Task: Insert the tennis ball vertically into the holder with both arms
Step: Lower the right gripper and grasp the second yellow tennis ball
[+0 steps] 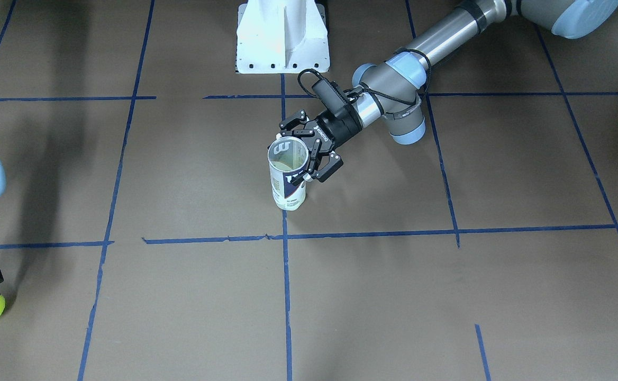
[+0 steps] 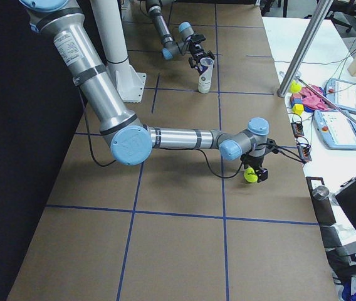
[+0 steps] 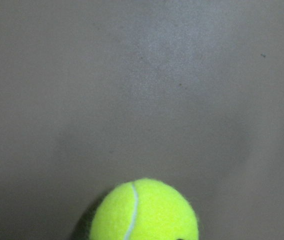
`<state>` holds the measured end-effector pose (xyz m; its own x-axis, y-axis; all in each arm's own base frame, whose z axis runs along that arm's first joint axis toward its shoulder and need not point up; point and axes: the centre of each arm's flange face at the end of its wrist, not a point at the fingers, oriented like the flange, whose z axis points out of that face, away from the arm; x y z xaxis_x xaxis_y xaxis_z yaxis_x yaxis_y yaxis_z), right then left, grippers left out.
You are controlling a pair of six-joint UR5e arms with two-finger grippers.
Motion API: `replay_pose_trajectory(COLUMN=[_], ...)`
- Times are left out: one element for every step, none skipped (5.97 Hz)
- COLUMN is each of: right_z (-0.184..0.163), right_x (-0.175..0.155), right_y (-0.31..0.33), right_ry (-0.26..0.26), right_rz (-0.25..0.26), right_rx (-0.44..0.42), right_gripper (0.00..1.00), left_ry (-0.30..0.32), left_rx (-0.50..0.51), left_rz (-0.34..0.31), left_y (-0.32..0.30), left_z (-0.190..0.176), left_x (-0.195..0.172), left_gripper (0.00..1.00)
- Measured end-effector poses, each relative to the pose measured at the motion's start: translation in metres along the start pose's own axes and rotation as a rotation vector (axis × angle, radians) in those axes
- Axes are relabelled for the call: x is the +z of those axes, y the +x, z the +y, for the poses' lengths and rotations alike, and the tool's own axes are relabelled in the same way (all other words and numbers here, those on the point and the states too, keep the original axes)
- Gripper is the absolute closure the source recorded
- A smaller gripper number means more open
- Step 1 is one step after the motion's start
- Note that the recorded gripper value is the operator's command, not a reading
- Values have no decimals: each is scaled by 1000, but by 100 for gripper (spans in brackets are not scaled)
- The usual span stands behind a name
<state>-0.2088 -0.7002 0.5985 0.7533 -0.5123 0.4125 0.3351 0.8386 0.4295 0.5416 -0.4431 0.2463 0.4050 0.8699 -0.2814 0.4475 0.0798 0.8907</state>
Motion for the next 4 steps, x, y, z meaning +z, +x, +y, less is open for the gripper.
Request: replay_pose_trajectory(right_z=[0,0,-1,-2], right_x=[5,8,10,10], right_y=[-3,-7,-9,-11], right_ry=[-6,-10,-12,-11], right_rz=[7,9,11,15], right_rx=[-5,-7,-8,-9], right_gripper=[7,64,97,100], left_ry=[0,0,0,-1], left_rx=[0,0,0,0], left_rz=[0,0,0,0], left_y=[0,0,0,0], left_z=[0,0,0,1], left_x=[0,0,0,0], left_gripper=[5,5,5,5])
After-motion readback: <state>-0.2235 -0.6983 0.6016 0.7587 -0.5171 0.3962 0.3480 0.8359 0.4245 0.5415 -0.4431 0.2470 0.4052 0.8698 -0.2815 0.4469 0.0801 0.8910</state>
